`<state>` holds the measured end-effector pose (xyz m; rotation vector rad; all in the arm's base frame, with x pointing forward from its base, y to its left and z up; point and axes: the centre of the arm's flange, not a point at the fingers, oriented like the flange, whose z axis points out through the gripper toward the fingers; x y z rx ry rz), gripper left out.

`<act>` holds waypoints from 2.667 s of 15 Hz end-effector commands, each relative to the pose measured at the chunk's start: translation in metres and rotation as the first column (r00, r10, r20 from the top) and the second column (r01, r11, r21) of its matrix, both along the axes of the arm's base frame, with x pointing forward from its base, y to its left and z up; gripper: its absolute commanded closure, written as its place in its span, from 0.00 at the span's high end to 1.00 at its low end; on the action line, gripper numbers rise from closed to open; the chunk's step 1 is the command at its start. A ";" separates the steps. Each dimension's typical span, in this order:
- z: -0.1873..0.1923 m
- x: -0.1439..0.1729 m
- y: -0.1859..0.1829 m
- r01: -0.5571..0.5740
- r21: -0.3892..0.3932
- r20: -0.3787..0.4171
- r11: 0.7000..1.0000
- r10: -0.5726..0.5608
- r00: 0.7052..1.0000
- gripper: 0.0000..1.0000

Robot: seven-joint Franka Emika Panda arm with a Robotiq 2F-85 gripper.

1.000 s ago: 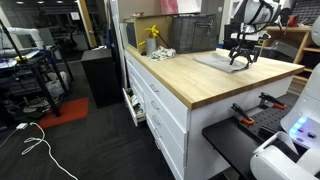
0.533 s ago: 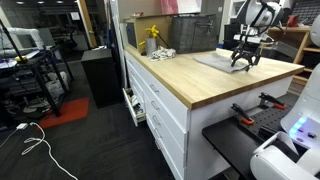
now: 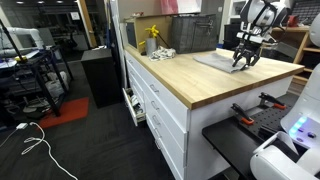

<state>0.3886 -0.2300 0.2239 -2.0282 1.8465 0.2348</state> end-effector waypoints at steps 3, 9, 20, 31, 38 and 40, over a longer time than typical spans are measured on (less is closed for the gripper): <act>-0.001 -0.005 -0.004 -0.037 -0.008 0.066 0.999 0.037 0.997 0.14; 0.018 -0.004 0.003 -0.095 -0.075 0.066 0.993 0.100 0.993 0.01; 0.096 0.037 0.033 -0.324 -0.213 -0.092 0.922 0.311 0.946 0.01; 0.117 0.100 0.054 -0.456 -0.163 -0.157 0.875 0.433 0.887 0.01; 0.112 0.139 0.048 -0.470 -0.171 -0.184 0.866 0.440 0.879 0.01; 0.113 0.149 0.049 -0.477 -0.181 -0.187 0.860 0.446 0.875 0.01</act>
